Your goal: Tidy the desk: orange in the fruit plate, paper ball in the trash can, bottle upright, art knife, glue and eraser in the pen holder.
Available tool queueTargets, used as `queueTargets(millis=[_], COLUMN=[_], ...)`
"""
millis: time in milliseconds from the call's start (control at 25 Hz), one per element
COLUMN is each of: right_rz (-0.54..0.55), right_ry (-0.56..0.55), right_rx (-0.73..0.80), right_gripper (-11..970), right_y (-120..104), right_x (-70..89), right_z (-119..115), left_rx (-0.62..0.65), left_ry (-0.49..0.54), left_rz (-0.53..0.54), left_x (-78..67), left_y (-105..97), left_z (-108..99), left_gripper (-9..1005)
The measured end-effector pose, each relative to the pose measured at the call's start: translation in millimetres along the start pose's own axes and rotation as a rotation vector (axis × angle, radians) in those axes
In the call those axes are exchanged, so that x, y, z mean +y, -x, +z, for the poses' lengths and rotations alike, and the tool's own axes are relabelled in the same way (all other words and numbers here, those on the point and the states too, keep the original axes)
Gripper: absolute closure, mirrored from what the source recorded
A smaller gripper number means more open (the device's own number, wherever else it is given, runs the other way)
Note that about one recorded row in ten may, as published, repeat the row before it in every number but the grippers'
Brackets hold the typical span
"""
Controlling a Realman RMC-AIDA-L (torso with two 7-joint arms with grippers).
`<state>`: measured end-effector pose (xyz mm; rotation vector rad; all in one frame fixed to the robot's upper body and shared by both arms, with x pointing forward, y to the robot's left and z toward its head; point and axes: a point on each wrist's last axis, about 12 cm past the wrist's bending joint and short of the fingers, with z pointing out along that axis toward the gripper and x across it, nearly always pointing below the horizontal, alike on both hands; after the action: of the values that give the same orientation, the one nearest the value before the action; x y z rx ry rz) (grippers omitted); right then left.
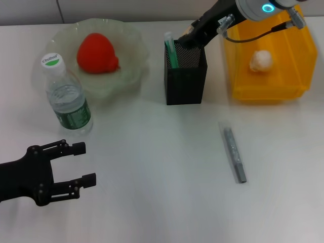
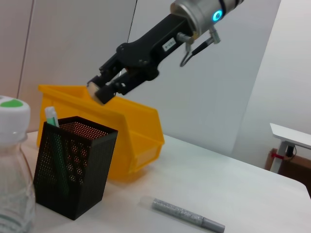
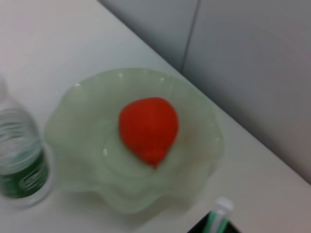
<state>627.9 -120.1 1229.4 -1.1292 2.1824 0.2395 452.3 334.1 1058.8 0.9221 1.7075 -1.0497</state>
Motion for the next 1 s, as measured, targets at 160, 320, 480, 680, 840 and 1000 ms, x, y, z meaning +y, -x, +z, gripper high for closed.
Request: queueTargets(millis=[160, 320, 480, 680, 840, 1000], right_rz=[0.027, 0.036, 0.022, 0.007, 0.060, 0.101], right_ry=[-0.015, -0.015, -0.001, 0.094, 0.138, 0.136], right_rx=[-0.019, -0.024, -0.013, 0.146, 0.274, 0.387], right_gripper=[561, 530, 417, 297, 227, 229], right_y=[-3, -5, -7, -18, -33, -56], right_x=[-4.8, -4.9, -0.9, 13.8, 18.1, 18.5], right_z=[6, 4, -9, -32, -33, -15], left_rx=[0.000, 0.002, 0.001, 0.000, 0.000, -0.001], left_ry=[0.001, 0.002, 0.001, 0.000, -0.001, -0.007], left_rz=[0.003, 0.005, 0.007, 0.007, 0.008, 0.016], left_x=[0.7, 1.6, 2.0, 2.7, 3.0, 4.9], left_y=[1, 2, 2, 3, 4, 7], left_z=[0, 0, 1, 1, 2, 4], left_gripper=[195, 195, 195, 195, 195, 195])
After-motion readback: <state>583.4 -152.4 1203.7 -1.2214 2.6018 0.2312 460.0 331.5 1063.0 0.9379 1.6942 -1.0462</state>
